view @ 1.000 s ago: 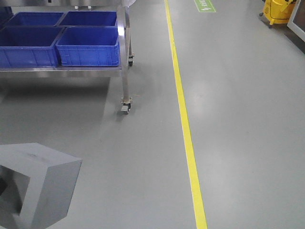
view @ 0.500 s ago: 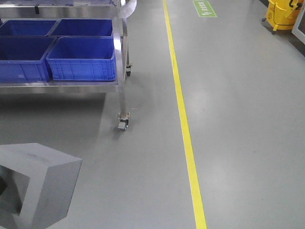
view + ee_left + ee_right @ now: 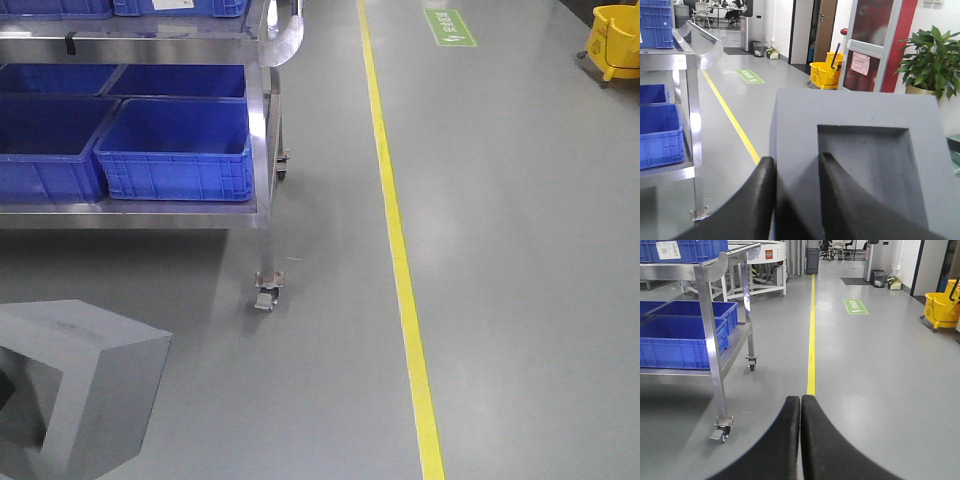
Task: Sort gray base to blue bin
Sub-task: 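Drive the base away from the table, turning toward the shelves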
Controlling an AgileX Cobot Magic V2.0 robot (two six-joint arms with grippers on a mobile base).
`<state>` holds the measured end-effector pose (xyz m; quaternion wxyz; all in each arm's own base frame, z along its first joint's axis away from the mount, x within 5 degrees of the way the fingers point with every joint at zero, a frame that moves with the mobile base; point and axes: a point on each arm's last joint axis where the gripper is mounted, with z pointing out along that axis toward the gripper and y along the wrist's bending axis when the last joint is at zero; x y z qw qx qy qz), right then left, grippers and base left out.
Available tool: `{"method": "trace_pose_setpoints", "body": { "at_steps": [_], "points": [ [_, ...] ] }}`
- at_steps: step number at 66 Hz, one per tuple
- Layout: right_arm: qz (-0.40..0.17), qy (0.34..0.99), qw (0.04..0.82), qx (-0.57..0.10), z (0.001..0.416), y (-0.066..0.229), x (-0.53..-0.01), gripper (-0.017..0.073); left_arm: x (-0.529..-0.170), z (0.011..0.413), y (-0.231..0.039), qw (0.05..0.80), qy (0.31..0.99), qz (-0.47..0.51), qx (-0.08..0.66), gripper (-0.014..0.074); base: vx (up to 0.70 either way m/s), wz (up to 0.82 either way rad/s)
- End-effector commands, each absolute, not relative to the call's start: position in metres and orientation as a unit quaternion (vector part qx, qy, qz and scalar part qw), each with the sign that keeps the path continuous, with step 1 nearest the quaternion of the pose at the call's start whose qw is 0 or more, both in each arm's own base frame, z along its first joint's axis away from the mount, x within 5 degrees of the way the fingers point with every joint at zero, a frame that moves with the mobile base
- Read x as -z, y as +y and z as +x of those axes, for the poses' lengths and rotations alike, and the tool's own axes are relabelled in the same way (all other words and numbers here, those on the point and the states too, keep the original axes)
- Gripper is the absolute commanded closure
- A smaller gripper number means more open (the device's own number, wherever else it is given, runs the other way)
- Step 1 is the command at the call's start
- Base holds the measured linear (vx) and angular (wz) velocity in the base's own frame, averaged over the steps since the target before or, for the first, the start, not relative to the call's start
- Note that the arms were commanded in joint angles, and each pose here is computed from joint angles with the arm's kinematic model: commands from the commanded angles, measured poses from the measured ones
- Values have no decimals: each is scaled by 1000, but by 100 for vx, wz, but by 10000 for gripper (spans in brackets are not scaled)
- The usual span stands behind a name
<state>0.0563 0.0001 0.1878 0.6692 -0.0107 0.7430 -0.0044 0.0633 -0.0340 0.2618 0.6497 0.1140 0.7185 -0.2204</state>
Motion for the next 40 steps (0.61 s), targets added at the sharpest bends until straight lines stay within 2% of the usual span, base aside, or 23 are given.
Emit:
{"method": "trace_pose_setpoints", "body": {
  "at_steps": [1, 23, 40],
  "points": [
    [-14, 719, 695, 9, 56, 0, -190, 568, -283, 64, -32, 695, 673, 97, 235, 599, 37, 7],
    [-14, 719, 695, 9, 56, 0, -190, 568, -283, 64, -32, 695, 673, 97, 235, 599, 34, 12],
    [-14, 719, 695, 9, 56, 0, -190, 568, -283, 64, -32, 695, 673, 97, 235, 599, 31, 51]
  ]
}}
